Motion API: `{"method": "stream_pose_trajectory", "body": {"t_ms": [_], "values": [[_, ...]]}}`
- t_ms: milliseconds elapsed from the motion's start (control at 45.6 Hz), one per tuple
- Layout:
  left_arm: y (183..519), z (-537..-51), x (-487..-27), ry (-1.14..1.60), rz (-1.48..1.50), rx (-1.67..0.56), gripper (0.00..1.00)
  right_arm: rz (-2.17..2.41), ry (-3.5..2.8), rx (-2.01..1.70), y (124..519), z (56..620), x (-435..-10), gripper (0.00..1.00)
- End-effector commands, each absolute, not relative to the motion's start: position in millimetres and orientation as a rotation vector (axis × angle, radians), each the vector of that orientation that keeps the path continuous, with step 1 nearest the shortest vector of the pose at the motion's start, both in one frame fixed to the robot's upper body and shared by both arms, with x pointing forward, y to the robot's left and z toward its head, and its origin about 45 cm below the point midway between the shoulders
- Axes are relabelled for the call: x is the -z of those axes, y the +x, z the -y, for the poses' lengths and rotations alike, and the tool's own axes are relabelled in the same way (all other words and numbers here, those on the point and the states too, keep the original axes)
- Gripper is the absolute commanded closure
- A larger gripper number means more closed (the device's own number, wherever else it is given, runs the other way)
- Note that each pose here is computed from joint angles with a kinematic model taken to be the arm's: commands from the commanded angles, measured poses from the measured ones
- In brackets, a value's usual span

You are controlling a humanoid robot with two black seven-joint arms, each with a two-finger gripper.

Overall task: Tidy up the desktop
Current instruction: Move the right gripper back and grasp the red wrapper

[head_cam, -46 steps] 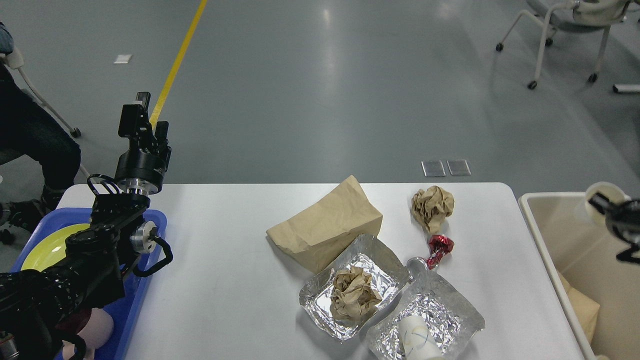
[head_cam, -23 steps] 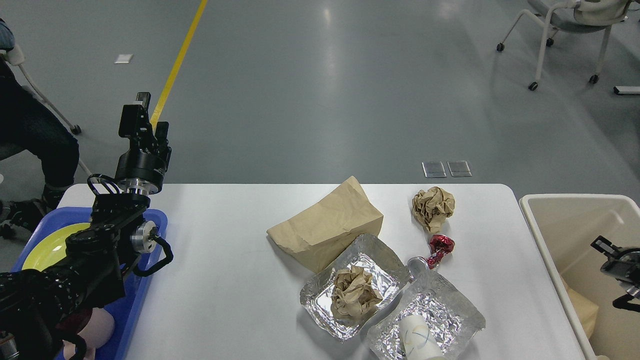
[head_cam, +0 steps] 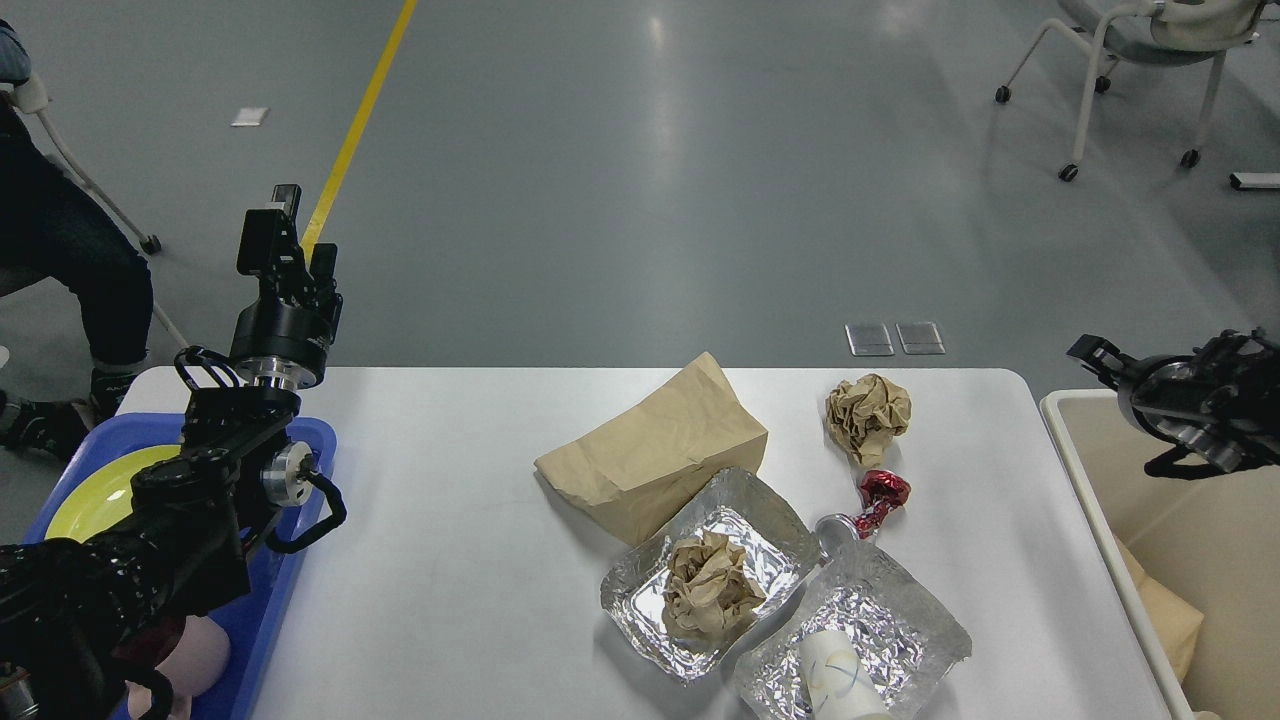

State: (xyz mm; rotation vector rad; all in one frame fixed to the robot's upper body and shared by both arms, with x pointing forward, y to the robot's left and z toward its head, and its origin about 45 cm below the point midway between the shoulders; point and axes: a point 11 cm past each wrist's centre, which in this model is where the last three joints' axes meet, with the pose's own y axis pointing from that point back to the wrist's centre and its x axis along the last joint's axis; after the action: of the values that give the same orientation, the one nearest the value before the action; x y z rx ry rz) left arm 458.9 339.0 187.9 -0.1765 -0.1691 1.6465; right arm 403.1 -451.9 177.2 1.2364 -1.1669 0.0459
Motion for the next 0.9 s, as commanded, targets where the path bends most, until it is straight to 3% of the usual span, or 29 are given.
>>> {"method": "stream_pose_trajectory", "body": {"t_ms": [0, 175, 570, 723, 876], "values": [[459, -339, -188, -0.176, 0.169, -1.647, 0.03, 1.081, 1.341, -0.029, 411, 417, -189, 0.00], [459, -339, -188, -0.177, 0.169, -1.646, 0.03, 0.859, 1.507, 0.056, 409, 372, -207, 0.00], [459, -339, -188, -0.177, 0.169, -1.646, 0.03, 0.409, 1.774, 0.138, 403, 296, -301, 0.00], [459, -339, -188, -0.176, 0.169, -1.647, 0.03, 0.402, 1.750, 0.130, 403, 291, -285, 0.00], [459, -339, -188, -0.177, 0.169, -1.646, 0.03, 0.498, 1.653, 0.158, 395, 313, -215, 0.00]]}}
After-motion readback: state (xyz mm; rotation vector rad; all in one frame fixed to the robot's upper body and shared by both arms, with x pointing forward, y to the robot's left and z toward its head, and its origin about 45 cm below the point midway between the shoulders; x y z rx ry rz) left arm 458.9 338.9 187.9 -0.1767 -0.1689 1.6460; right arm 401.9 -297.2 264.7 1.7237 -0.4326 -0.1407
